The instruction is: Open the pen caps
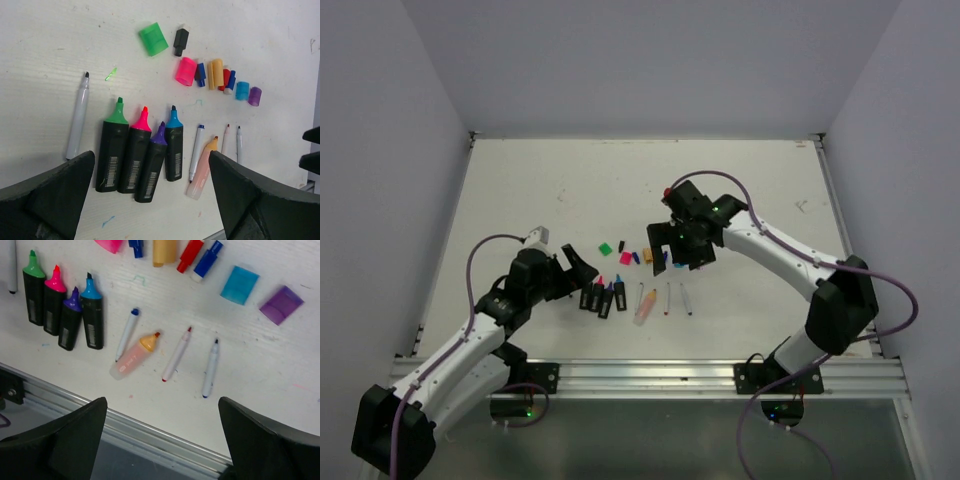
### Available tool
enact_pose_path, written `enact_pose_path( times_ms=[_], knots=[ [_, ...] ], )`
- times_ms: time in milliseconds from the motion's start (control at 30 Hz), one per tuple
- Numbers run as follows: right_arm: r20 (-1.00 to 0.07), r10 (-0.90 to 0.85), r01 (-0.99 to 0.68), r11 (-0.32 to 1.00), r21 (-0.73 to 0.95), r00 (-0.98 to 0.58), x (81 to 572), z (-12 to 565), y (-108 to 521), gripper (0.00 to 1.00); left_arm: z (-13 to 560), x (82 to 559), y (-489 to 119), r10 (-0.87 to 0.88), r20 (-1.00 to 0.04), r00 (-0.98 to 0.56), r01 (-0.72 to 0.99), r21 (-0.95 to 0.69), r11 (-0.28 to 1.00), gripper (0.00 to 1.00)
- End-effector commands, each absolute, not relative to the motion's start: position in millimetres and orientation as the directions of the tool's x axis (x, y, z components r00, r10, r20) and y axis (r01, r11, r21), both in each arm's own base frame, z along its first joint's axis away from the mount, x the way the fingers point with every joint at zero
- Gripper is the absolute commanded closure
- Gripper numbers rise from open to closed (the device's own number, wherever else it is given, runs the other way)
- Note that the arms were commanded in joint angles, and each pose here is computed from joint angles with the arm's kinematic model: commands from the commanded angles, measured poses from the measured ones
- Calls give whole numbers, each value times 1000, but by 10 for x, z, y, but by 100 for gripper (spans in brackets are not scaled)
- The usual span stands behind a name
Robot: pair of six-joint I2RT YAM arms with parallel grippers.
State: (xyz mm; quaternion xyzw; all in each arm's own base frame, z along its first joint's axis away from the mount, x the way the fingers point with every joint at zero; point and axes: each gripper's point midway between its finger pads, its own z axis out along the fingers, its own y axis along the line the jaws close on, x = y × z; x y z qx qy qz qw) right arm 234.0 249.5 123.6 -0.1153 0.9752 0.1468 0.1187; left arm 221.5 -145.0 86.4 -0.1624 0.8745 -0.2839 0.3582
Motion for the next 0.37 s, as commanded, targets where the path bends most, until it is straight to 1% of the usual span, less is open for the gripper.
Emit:
enact_pose_path(
  times_ms=[0,100,133,167,233,267,300,333],
  knots=[
    [-337,-149,-225,954,199,-930,2268,1375,2194,1,972,2228,-1509,-446,-534,-719,-49,-601,798,0],
    [-375,-119,-207,957,203,-919,2152,1426,2052,1,1008,2263,-1595,-430,-525,-734,-24,-614,789,0],
    [-364,-111,-193,961,197,-925,2087,1355,1992,1,996,2267,-1617,-426,-518,-742,-22,-616,787,0],
    [-388,-101,-196,957,214,-916,2043,1416,1959,1,1009,2262,-1655,-421,-510,-750,-10,-627,779,0],
    [-414,-71,-190,948,255,-908,2002,1420,1969,1,1021,2269,-1718,-419,-500,-758,5,-647,763,0],
    [-425,-58,-198,935,294,-903,1888,1420,1934,1,1058,2269,-1767,-417,-496,-761,25,-665,746,0],
    [-465,-35,-214,917,337,-884,1914,1476,1996,1,1057,2254,-1790,-422,-488,-764,30,-680,732,0],
    [-464,-34,-242,885,398,-885,1803,1462,2046,1,1099,2245,-1842,-420,-490,-764,60,-701,711,0]
  ],
)
